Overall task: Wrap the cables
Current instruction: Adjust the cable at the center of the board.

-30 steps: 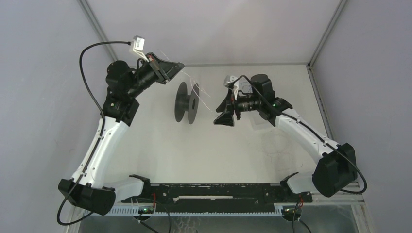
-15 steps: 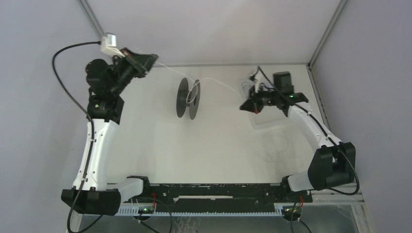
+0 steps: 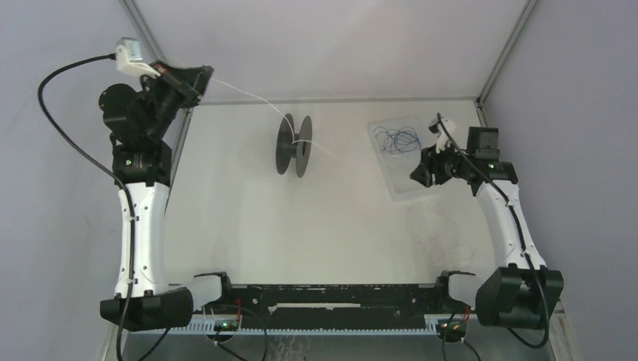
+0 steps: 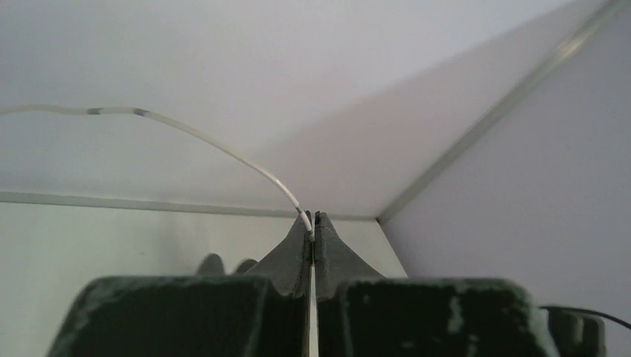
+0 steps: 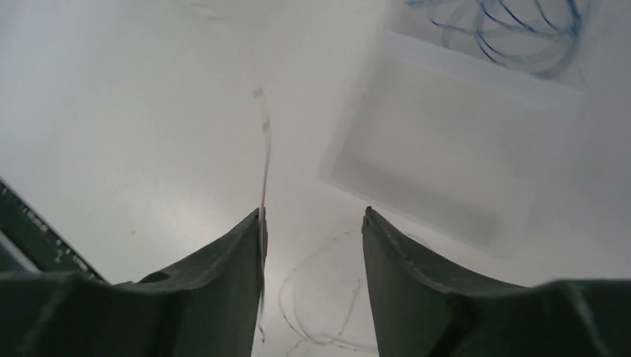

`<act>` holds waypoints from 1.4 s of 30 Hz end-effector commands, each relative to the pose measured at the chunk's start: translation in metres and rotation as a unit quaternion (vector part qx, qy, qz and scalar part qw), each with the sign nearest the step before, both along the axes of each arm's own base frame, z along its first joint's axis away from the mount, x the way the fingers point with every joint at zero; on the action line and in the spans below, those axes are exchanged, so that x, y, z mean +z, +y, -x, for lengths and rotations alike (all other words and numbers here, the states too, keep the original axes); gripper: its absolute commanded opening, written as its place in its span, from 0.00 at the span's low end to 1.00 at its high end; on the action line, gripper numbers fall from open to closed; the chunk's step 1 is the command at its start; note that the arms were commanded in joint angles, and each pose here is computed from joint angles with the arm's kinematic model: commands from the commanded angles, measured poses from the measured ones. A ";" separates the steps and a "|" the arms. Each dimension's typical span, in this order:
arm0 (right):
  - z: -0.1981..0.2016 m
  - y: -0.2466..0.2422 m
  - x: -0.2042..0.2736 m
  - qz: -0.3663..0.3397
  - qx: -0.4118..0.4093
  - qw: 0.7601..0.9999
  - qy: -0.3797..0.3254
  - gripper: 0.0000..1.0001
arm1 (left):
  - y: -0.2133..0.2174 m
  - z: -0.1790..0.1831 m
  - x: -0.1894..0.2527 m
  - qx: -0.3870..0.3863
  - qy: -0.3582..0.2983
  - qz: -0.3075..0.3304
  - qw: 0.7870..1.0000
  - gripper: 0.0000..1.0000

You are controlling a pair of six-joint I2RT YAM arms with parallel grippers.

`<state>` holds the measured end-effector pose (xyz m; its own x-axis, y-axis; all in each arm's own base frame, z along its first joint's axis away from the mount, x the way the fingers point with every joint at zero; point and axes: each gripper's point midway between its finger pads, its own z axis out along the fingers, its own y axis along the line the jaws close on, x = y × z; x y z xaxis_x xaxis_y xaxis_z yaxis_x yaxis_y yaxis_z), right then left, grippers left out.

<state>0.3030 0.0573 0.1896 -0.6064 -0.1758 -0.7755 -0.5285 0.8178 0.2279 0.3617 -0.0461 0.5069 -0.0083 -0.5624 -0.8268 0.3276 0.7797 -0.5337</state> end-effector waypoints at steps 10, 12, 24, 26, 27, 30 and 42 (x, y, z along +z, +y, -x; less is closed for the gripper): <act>0.048 0.182 0.182 -0.127 0.316 0.923 -0.178 0.84 | -0.173 0.065 -0.012 -0.258 -0.021 -0.080 0.963 0.00; 0.042 0.196 0.193 -0.155 0.320 0.919 -0.171 0.87 | -0.184 0.068 -0.018 -0.273 -0.015 -0.081 0.958 0.00; 0.013 0.271 0.161 -0.202 0.327 0.916 -0.110 0.84 | -0.209 0.084 -0.021 -0.344 0.008 -0.018 0.939 0.00; 0.011 0.273 0.159 -0.200 0.332 0.914 -0.118 0.82 | -0.210 0.085 -0.023 -0.347 0.011 -0.012 0.938 0.00; 0.012 0.274 0.161 -0.202 0.338 0.911 -0.122 0.79 | -0.211 0.086 -0.024 -0.350 0.013 -0.009 0.937 0.00; 0.020 0.277 0.170 -0.215 0.362 0.898 -0.125 0.69 | -0.211 0.085 -0.029 -0.350 0.016 -0.008 0.937 0.00; 0.037 0.268 0.180 -0.227 0.381 0.887 -0.128 0.00 | -0.211 0.065 -0.049 -0.328 0.050 0.002 0.943 0.00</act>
